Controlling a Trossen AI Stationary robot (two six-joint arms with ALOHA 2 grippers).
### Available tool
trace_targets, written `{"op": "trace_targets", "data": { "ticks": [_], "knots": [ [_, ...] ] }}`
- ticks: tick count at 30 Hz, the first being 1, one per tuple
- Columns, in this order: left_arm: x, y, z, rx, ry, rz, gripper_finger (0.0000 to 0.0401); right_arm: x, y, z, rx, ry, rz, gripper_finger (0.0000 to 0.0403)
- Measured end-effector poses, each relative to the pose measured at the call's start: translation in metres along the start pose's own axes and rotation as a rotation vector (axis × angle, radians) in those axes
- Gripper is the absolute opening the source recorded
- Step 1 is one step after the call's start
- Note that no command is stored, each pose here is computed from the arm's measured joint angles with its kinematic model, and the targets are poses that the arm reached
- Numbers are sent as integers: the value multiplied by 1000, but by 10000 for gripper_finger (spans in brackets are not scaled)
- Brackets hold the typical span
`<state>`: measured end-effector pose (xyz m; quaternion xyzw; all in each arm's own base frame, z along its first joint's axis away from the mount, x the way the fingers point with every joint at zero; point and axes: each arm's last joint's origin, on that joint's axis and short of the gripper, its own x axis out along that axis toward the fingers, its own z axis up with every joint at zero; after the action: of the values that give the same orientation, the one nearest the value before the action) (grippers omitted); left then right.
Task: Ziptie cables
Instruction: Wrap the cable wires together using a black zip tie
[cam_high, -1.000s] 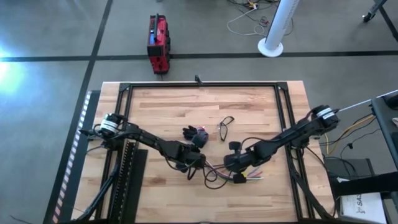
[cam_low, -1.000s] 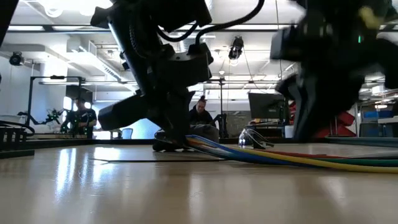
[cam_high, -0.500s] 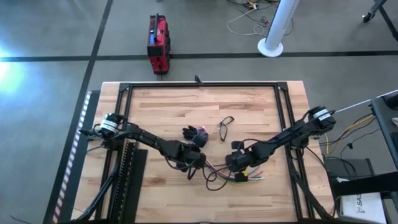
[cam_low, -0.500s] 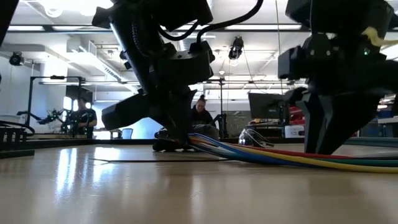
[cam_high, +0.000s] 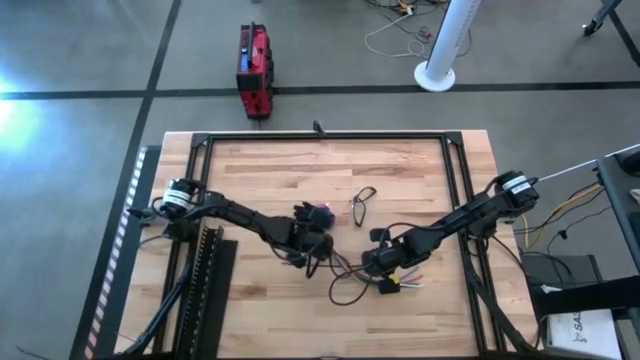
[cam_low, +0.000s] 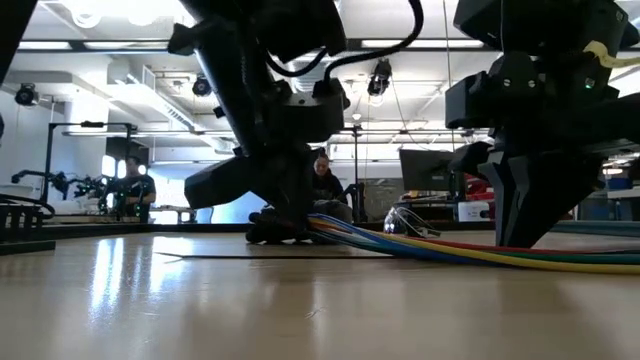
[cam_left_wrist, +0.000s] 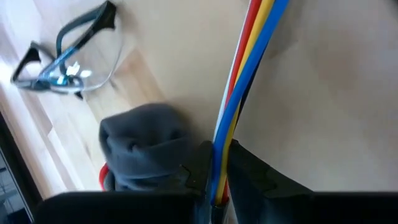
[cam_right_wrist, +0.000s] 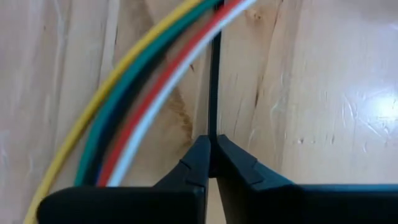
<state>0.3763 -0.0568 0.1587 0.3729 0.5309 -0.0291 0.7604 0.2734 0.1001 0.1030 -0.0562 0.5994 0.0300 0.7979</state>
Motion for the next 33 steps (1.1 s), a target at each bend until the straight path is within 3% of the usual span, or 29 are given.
{"op": "trace_targets", "data": {
  "ticks": [5, 15, 24, 33],
  "knots": [
    [5, 10, -8, -11, 28, -4, 27, -2, -1, -3, -58, 29, -19, 3],
    [6, 7, -35, 170, 252, -117, 27, -11, -5, -12, -165, 118, -14, 2],
    [17, 24, -52, 107, 296, -119, 27, -11, 0, -12, -188, 97, -9, 2],
    [23, 37, -49, 48, 227, -50, 27, -14, 7, -2, -167, 38, 0, 2]
  ]
}}
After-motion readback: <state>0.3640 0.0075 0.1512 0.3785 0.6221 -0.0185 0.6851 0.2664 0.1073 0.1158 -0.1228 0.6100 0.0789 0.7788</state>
